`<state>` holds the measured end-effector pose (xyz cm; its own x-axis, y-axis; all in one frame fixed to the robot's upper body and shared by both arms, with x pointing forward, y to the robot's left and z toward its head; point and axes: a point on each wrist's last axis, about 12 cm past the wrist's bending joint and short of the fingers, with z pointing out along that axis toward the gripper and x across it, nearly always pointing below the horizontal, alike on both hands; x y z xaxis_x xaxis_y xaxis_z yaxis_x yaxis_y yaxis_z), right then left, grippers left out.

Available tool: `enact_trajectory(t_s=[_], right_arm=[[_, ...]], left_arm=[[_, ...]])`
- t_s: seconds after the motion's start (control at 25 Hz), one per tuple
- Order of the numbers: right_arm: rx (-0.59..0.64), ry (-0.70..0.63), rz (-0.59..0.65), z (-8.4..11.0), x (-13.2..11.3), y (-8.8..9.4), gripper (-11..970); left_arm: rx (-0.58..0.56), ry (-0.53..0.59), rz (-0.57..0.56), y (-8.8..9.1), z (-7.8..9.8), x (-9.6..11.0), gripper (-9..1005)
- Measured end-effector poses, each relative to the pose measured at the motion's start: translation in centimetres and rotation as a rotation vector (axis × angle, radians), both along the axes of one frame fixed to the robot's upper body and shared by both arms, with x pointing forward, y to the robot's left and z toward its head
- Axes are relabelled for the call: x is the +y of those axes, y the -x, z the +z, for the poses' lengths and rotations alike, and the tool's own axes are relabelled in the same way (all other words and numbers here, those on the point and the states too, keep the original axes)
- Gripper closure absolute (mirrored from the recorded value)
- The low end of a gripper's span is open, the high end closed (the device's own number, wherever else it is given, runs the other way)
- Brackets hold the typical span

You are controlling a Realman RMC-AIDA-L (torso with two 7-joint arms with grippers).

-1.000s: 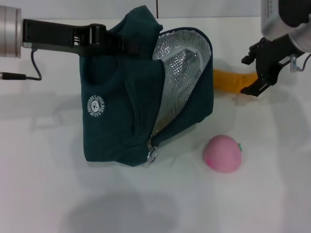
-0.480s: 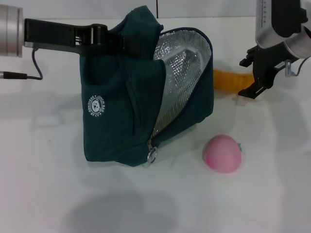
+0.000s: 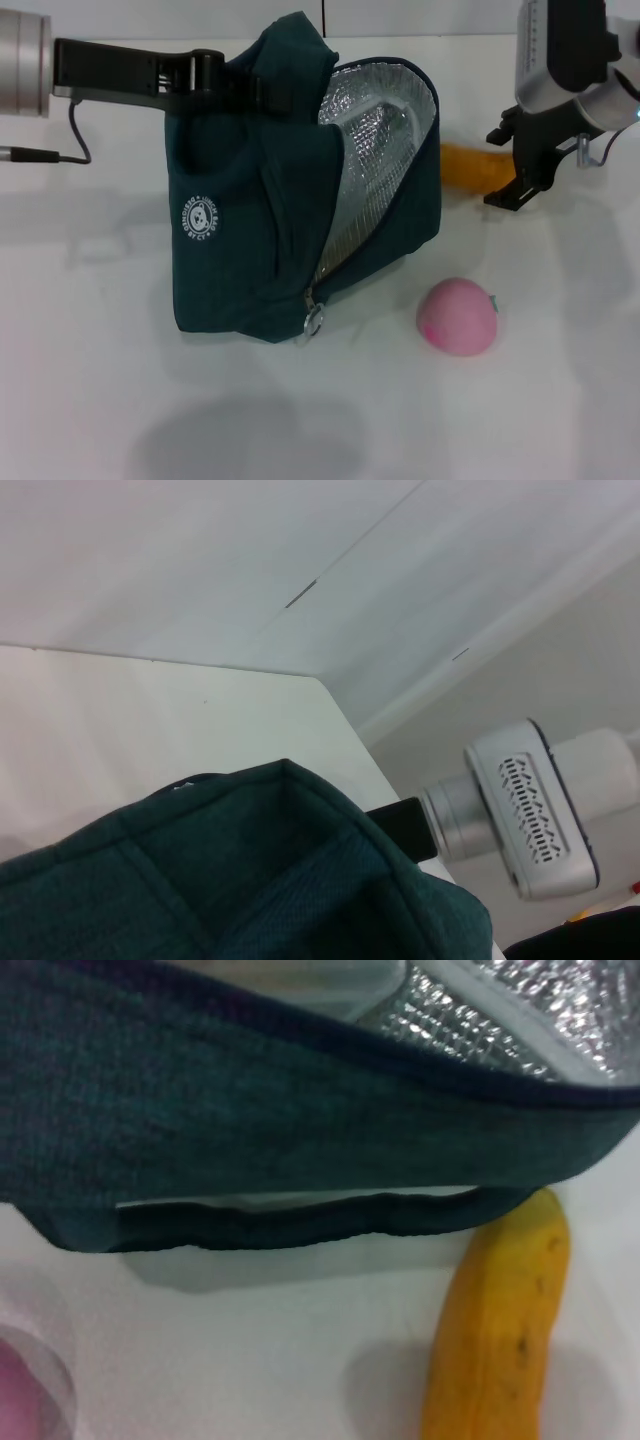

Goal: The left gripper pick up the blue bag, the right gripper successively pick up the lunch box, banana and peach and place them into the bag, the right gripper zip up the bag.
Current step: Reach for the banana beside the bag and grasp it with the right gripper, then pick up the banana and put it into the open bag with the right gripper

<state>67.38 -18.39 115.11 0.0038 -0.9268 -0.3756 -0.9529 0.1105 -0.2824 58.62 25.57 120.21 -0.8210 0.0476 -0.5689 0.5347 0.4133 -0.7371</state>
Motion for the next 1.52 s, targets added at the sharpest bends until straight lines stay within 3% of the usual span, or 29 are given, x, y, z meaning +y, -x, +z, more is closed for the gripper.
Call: enact_trajectory(t_s=[1.12,1.52], right_arm=[[-0.052,0.005,-0.007,-1.02,0.75,-0.20,158],[-0.041,0.018,0.001,-1.05,0.80,-0.10,369]], left_arm=[[-0.009,-0.010,0.007,-0.31,0.19,-0.06,956],[-0.010,-0.012,0.007,-0.34,0.27,0.03,956]])
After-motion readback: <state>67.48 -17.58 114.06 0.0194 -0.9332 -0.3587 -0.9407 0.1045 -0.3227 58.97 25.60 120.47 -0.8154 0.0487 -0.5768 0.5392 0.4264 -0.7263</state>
